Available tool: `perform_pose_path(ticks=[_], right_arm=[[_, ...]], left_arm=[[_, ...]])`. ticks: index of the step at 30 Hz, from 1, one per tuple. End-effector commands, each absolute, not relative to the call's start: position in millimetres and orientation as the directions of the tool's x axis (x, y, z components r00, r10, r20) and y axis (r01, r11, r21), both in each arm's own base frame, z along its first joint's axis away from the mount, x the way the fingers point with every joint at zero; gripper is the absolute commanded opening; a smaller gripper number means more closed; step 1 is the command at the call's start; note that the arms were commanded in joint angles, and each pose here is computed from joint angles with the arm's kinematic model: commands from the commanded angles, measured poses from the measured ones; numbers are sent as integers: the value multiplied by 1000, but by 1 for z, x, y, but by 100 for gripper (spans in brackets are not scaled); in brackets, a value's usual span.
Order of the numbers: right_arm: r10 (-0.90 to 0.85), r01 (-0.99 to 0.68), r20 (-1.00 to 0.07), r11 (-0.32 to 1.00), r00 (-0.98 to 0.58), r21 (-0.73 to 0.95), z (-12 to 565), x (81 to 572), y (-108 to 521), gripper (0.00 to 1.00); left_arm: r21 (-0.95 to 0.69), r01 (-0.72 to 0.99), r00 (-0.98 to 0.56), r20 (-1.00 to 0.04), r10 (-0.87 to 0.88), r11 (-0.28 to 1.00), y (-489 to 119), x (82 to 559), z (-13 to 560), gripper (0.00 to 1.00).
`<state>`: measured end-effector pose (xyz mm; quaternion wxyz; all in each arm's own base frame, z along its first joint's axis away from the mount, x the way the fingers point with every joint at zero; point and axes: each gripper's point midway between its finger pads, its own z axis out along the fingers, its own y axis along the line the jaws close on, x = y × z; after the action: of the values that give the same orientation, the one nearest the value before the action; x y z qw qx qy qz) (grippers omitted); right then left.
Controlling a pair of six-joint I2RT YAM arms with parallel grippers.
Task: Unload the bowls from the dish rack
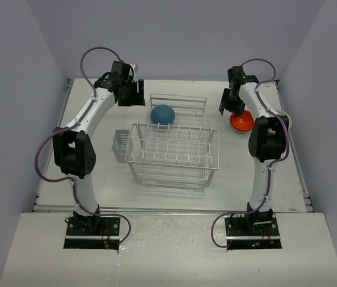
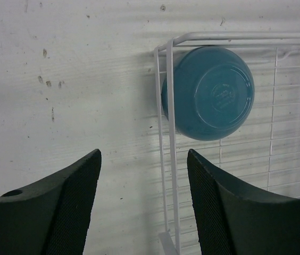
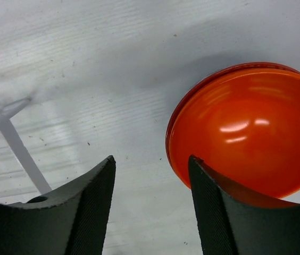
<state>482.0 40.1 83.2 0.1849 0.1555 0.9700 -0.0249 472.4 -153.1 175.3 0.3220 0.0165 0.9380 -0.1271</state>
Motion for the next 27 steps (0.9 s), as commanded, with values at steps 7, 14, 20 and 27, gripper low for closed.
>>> perform_pose_path(ticks=[7, 14, 20, 27], right_arm=[[289, 255, -582, 956, -760, 143, 228, 472, 74, 64], [306, 15, -547, 882, -779, 472, 281, 447, 147, 82], [285, -69, -468, 793, -836, 605, 276, 426, 180, 84], [252, -99, -390, 718, -886, 689, 257, 413, 209, 84]], left_arm=[[-206, 153, -783, -622, -8, 966, -160, 471, 178, 75], [-195, 182, -794, -607, 27, 964, -173, 478, 164, 84], [-232, 192, -808, -589, 19, 954, -186, 488, 151, 86], [-266, 202, -809, -588, 8, 942, -199, 504, 144, 85]])
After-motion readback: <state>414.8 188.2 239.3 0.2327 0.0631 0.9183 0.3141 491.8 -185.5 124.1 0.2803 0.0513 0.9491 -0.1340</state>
